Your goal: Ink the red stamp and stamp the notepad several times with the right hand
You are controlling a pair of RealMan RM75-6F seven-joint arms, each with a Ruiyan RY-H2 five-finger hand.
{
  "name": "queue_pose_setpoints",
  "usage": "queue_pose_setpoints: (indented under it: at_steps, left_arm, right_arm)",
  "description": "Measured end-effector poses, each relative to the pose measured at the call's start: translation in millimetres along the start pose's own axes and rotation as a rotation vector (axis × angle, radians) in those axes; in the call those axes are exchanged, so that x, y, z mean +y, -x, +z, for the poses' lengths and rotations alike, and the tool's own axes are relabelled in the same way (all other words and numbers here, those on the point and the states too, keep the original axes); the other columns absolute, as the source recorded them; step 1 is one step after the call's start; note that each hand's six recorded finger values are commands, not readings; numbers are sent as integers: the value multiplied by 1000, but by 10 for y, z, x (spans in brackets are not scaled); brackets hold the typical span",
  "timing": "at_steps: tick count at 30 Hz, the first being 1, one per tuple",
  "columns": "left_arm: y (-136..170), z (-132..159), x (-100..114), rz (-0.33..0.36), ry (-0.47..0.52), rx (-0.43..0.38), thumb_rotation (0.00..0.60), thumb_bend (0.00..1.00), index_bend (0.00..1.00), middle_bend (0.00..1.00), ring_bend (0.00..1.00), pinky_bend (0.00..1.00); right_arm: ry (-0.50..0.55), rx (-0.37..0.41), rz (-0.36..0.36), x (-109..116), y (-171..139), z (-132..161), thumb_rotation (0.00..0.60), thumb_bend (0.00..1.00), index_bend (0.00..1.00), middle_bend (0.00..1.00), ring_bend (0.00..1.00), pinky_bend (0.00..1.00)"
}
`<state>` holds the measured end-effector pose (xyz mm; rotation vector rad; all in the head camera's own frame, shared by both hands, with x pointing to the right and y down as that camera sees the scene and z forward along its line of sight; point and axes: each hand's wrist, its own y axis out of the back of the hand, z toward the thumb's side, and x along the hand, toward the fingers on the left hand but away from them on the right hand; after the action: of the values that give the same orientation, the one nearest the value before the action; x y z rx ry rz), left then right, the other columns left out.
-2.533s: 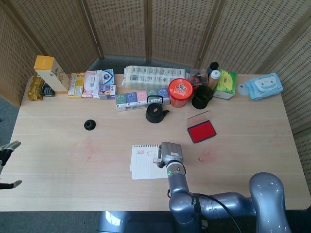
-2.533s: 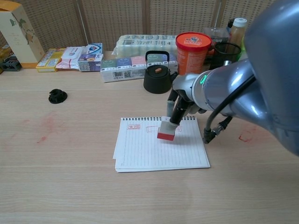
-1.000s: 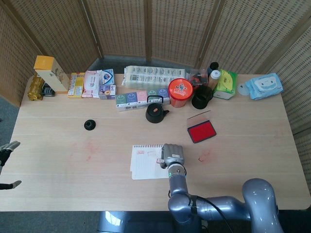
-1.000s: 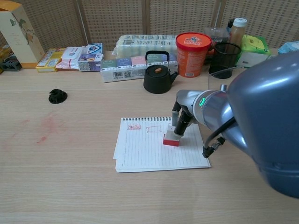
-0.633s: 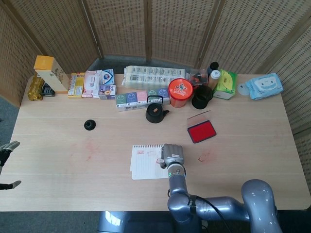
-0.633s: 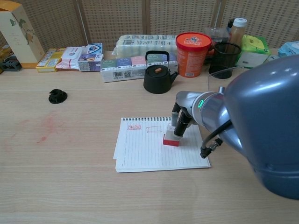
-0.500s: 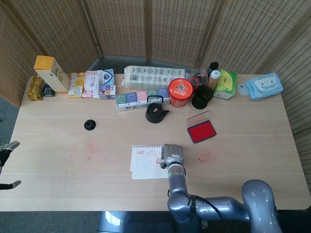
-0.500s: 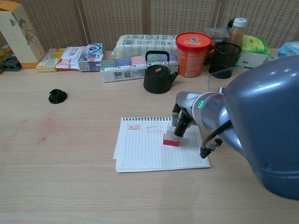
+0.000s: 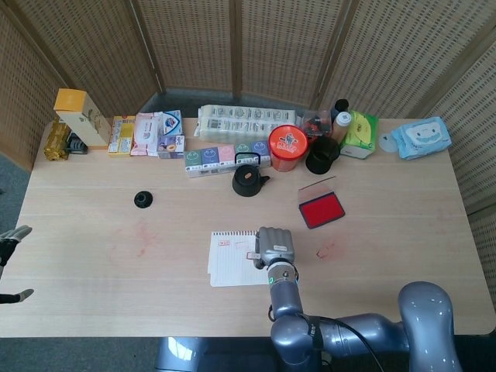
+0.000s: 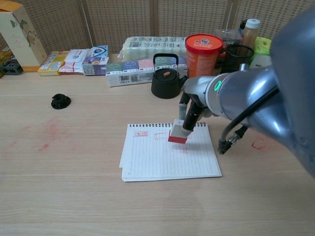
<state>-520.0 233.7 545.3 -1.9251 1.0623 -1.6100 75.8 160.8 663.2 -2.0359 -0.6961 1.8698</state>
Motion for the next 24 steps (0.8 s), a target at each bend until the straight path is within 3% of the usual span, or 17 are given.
queue_pose_setpoints:
  at_steps: [5, 24]
  left_arm:
    - [13, -1, 8, 3, 2, -1, 600, 0, 0, 0, 0, 10]
    - [12, -5, 7, 2, 1, 1, 600, 0, 0, 0, 0, 10]
  right_arm:
    - [-11, 20, -19, 124, -119, 71, 600, 603, 778, 1000, 1000, 1000]
    - [-47, 42, 19, -18, -311, 119, 600, 603, 778, 1000, 1000, 1000]
